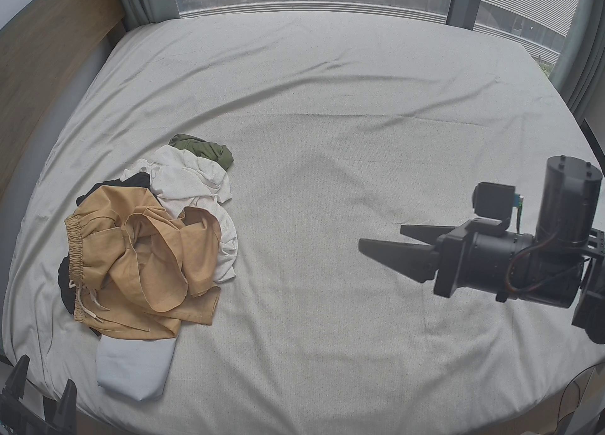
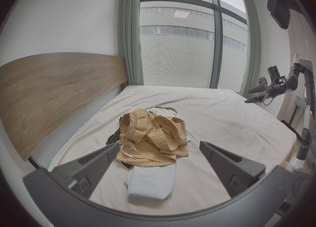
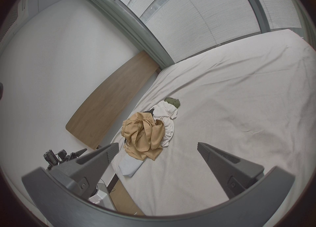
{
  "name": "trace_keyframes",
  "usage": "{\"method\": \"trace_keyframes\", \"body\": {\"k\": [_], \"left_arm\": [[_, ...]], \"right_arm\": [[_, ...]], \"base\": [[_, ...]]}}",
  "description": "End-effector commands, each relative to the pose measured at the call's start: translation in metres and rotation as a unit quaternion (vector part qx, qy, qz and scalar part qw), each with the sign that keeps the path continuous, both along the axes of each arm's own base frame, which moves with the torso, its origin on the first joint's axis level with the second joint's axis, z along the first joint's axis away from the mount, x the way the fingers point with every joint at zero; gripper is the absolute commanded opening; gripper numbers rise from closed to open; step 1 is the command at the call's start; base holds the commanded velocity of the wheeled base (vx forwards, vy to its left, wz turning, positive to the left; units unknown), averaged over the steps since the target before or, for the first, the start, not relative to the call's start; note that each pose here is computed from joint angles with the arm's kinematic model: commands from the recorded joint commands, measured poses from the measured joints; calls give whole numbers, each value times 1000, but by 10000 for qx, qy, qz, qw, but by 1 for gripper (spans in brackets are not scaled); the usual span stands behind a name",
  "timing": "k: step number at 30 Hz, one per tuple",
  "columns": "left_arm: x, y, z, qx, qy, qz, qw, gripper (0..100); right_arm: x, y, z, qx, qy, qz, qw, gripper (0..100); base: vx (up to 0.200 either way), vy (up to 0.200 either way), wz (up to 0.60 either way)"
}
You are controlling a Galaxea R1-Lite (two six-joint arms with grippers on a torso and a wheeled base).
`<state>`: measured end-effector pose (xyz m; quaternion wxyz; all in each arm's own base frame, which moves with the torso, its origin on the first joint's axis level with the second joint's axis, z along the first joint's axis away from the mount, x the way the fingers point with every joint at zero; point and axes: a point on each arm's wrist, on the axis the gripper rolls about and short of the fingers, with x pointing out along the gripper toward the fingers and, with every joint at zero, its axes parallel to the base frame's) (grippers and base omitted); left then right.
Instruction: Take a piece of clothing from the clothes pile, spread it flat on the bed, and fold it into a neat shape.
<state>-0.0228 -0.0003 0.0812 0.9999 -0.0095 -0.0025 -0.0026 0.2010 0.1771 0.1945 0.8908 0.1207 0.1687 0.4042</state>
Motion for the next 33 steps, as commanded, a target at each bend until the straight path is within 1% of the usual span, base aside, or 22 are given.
{"method": "trace_keyframes", "body": {"k": [1,6,7,9,10,12,15,20,26,33], "left_arm": [[0,0,-5,-5,3,2,10000,100],[0,0,-5,-5,3,2,10000,100],[0,0,-5,-13,10,2,10000,100],[0,0,-5,-13,10,2,10000,100],[0,0,-5,-13,10,2,10000,100],[0,0,-5,-13,10,2,10000,100],[0,0,-5,-13,10,2,10000,100],[0,0,-5,-13,10,2,10000,100],[0,0,-5,-13,3,2,10000,100],[0,0,-5,-13,3,2,10000,100]], "right_arm": [[18,26,-19,-113,131,140,9998,100],[28,41,-29,-180,216,207,9994,100],[32,50,-35,-228,242,257,9991,100],[32,50,-35,-228,242,257,9991,100],[39,63,-41,-261,274,334,9987,100],[39,66,-43,-272,285,357,9986,100],[44,80,-55,-392,340,460,9976,100],[49,96,-63,-461,373,566,9966,100],[56,124,-91,-637,529,752,9937,100],[66,152,-118,-715,616,876,9917,100]], "base": [[0,0,0],[0,0,0],[0,0,0],[0,0,0],[0,0,0],[0,0,0],[0,0,0],[0,0,0],[0,0,0],[0,0,0]]}}
